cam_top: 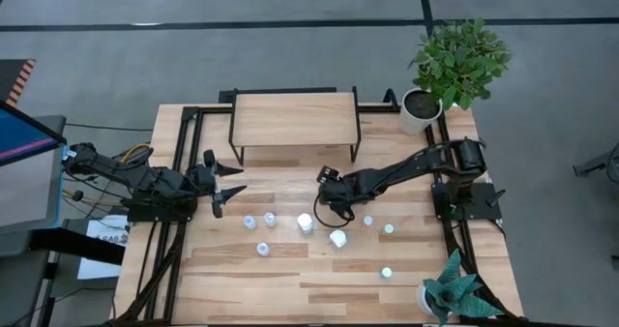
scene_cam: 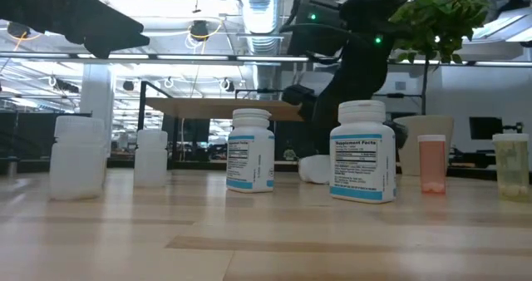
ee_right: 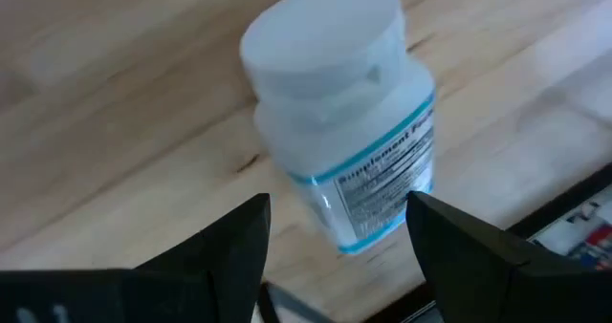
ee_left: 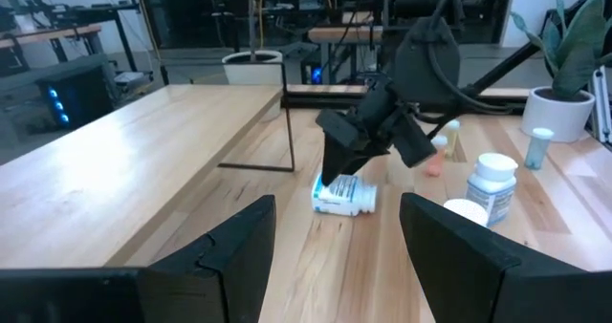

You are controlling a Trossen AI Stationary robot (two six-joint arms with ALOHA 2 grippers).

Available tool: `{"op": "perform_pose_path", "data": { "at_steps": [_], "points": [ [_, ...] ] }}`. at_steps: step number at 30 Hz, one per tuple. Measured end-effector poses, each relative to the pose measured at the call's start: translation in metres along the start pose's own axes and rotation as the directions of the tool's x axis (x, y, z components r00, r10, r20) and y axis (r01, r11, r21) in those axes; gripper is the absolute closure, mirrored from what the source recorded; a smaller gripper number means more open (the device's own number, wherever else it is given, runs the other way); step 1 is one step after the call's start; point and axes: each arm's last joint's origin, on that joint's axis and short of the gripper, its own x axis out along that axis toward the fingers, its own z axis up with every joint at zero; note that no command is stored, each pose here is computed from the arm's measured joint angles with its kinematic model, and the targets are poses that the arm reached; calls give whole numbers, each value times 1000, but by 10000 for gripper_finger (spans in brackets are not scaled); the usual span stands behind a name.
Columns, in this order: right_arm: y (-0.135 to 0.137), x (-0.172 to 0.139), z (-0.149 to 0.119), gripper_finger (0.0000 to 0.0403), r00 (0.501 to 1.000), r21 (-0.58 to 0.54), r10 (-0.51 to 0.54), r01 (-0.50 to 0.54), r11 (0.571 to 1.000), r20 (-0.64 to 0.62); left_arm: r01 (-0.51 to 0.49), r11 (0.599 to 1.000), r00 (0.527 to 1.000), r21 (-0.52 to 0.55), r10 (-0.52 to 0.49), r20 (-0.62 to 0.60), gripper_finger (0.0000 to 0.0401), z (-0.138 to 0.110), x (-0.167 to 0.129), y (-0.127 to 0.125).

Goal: Pick and place medicine bottles onto shelf by color
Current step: Put the top white pill bottle on the shelf

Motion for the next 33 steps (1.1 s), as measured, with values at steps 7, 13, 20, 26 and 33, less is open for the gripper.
{"op": "perform_pose_path", "data": {
  "at_steps": [7, 13, 20, 26, 33],
  "points": [
    [2, -9, 11, 133, 999, 1, -25, 25, 1000, 41, 0, 1000, 1000, 2, 0, -4, 187, 0, 0, 0],
    [6, -16, 20, 133, 997, 211, -29, 14, 977, 71, 0, 1000, 1000, 3, 0, -4, 187, 0, 0, 0],
    [6, -16, 20, 133, 995, 449, -7, -39, 893, 101, -1, 1000, 1000, 3, 1, -4, 187, 0, 0, 0],
    [-13, -31, 19, 133, 995, 342, -29, -4, 940, 90, 0, 1000, 1000, 3, 0, -4, 187, 0, 0, 0],
    [-23, -38, 18, 133, 992, 72, -23, 14, 997, 124, 0, 1000, 1000, 3, 0, -4, 187, 0, 0, 0]
  ]
}}
